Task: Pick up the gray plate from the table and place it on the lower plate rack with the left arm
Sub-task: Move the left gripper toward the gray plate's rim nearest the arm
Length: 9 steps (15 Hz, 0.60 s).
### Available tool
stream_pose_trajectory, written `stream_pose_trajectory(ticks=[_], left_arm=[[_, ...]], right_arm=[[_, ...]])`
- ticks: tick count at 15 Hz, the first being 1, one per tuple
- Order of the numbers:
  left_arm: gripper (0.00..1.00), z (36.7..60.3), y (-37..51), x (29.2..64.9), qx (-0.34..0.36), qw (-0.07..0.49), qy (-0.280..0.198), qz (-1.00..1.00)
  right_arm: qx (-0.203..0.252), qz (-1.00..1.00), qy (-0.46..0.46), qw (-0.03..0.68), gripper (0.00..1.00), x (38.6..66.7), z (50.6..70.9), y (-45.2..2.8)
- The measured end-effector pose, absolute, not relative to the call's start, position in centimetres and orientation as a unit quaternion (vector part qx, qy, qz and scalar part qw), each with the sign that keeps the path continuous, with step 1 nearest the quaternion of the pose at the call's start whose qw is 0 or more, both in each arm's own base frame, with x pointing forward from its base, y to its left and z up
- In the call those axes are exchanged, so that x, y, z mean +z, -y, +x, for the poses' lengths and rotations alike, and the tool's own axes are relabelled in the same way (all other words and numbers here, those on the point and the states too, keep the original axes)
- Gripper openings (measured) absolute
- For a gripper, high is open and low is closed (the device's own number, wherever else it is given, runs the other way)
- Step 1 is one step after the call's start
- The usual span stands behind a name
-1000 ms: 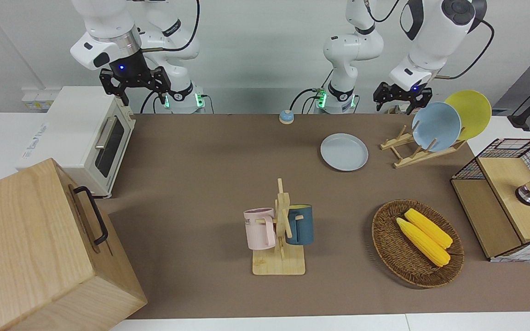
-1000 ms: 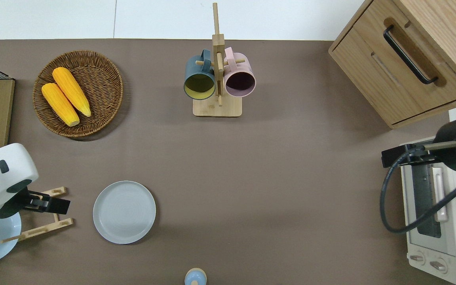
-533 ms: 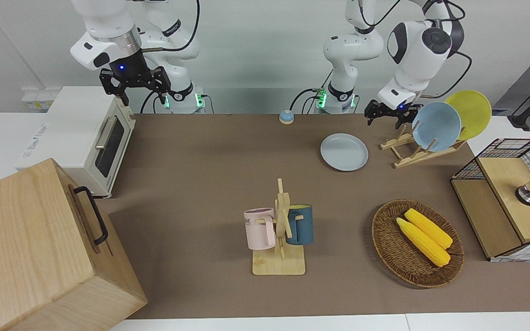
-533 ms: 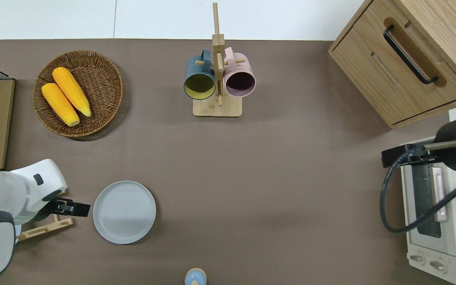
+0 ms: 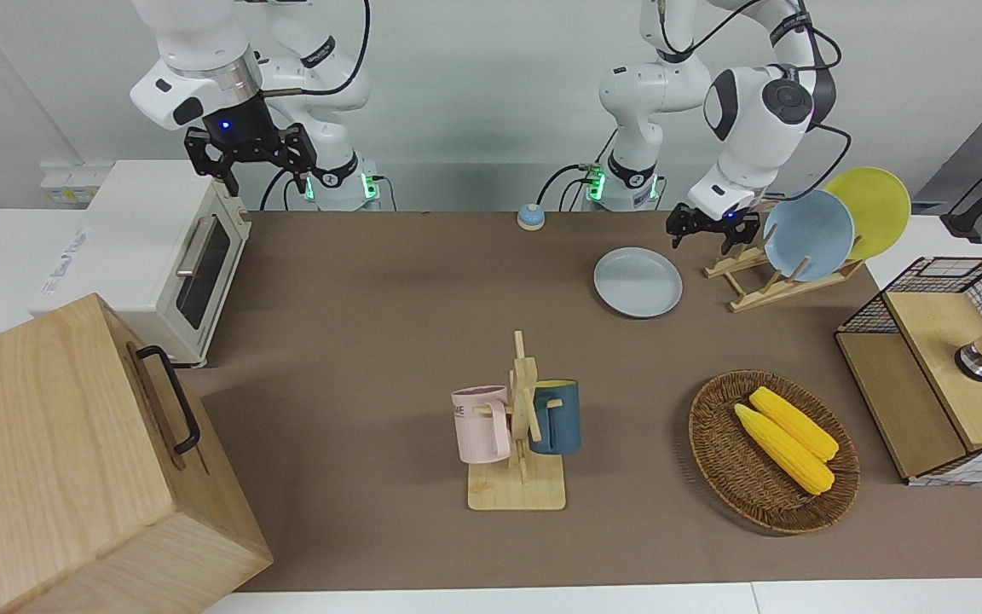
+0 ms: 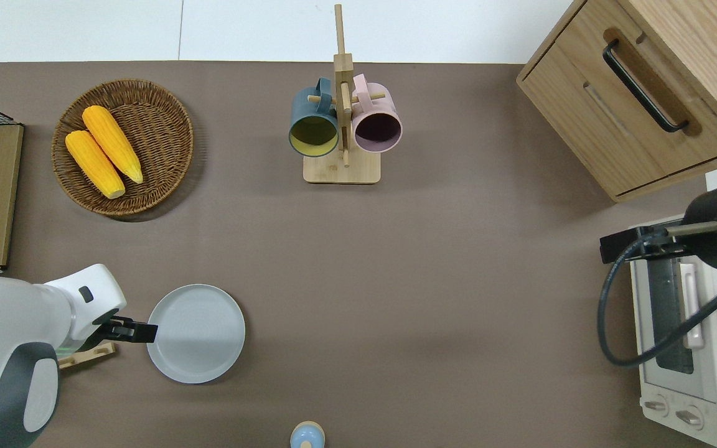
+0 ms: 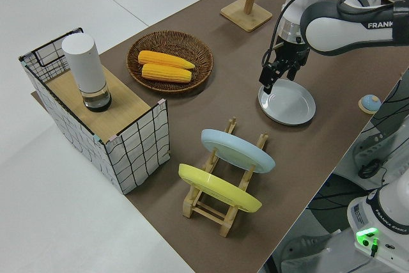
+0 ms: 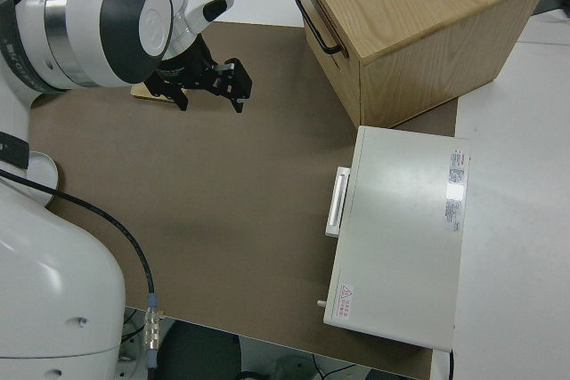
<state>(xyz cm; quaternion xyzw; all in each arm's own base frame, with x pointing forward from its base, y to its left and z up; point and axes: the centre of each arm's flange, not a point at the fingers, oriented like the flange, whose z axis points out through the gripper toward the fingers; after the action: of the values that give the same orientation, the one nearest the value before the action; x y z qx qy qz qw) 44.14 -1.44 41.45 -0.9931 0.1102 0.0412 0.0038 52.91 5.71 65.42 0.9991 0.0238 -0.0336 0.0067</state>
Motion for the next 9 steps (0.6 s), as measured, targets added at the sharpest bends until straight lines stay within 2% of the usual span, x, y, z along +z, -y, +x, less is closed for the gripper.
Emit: stream_pose_trajectory(ticks=[9], left_arm=[[1.00, 43.6, 1.3, 35.5, 0.017, 0.003, -0.109, -0.994]], right_arm=[[-0.034, 0.999, -0.024, 0.007, 0.99, 65.4, 52.9, -5.7]])
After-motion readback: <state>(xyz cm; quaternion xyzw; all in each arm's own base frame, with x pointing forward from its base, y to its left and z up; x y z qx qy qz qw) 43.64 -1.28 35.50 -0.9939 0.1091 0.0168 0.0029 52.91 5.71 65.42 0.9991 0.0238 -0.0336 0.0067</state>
